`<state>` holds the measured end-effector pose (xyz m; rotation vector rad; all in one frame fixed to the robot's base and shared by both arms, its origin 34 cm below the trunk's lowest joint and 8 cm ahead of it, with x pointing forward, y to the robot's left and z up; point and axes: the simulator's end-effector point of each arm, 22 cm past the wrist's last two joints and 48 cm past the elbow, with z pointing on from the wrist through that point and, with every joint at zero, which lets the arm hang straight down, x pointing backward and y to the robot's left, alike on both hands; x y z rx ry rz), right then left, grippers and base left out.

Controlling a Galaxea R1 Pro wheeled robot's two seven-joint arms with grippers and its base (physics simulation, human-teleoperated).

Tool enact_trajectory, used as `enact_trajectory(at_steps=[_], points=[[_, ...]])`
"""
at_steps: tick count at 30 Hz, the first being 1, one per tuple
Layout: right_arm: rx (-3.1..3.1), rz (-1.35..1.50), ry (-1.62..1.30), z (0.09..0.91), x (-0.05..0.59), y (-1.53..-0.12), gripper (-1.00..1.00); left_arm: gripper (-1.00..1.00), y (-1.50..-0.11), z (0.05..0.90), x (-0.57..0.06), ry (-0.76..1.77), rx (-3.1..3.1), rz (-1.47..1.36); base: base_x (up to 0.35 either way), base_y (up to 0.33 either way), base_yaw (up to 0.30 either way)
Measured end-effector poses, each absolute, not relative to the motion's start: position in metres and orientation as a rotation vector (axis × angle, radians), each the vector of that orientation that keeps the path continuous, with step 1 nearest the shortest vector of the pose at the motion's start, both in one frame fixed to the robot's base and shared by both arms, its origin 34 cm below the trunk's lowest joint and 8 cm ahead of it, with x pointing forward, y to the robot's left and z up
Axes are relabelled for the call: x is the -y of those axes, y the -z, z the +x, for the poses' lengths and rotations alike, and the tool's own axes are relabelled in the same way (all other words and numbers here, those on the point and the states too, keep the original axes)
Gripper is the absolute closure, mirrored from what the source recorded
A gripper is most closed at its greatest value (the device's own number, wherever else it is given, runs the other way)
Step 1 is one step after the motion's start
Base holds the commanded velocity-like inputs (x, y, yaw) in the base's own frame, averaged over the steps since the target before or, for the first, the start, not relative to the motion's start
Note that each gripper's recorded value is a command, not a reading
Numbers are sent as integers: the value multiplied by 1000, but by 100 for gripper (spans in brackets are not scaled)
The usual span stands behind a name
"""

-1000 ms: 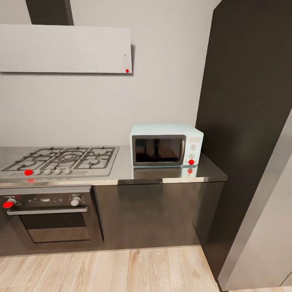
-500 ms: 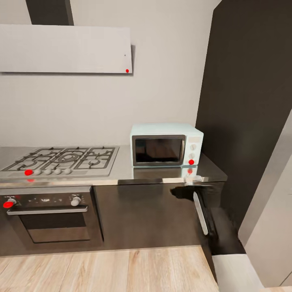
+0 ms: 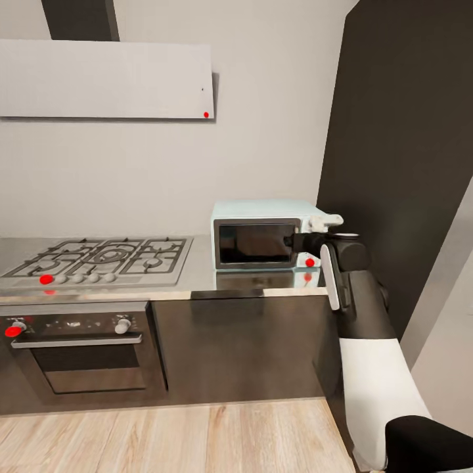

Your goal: In the kitchen, take the popcorn bag from the countertop, put it into the microwave, and heat it until the popcorn is cooked so the cooked popcorn ends up inside the bag.

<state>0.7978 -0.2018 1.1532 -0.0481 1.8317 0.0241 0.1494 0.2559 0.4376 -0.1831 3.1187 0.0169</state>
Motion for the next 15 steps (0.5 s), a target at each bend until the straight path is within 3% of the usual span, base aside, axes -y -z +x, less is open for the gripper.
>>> enact_trajectory(at_steps=[15], points=[[-1810,-55,51,827,236,-1092,-100,-100,-438,150,-253,-12,-3118,-184,0,0,0]])
